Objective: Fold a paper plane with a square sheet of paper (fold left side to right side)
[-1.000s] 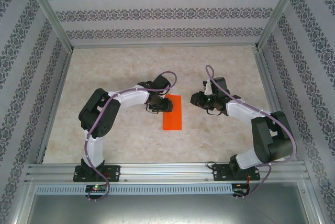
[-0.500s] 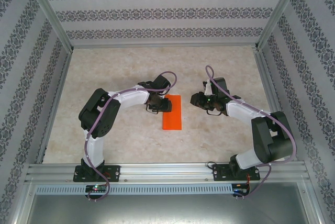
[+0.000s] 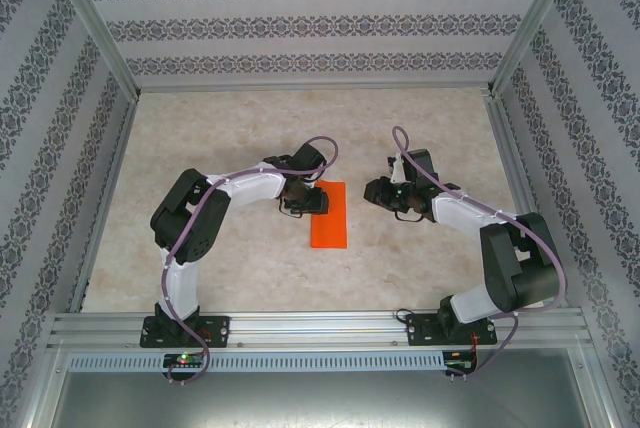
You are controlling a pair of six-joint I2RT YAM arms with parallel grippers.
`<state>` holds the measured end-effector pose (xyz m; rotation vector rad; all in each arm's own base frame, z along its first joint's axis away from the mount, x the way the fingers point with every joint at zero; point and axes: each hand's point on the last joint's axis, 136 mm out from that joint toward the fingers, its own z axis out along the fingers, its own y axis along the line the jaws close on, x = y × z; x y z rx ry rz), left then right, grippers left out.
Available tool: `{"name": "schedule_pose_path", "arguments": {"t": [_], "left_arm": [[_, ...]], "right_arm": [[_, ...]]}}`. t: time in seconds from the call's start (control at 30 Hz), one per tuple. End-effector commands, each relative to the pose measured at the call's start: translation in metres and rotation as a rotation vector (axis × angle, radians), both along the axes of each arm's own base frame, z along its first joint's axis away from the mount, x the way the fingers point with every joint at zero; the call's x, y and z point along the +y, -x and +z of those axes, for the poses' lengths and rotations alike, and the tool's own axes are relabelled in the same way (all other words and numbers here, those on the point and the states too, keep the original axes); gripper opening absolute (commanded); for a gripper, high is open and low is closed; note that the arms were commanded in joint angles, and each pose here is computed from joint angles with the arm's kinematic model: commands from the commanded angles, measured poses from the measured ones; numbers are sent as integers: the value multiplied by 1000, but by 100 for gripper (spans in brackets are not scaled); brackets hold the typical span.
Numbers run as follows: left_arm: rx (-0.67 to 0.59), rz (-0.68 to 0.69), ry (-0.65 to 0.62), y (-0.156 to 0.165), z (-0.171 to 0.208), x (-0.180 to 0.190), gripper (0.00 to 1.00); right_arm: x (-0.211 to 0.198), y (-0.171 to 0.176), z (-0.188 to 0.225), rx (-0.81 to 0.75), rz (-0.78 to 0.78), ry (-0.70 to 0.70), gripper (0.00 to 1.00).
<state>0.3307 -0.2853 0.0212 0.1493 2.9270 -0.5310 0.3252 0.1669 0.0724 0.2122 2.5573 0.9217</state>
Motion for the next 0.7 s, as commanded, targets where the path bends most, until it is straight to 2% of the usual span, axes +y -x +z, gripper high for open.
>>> {"name": "schedule_pose_path", "arguments": {"t": [0.0,0.67], "left_arm": [[57,-46,-58,17,-36,-3,45],[61,-41,-60,17,-37,-4,45]], "right_arm": [[-3,2,3,-18,9,8,28],[-2,2,4,-18,12,8,27]]}}
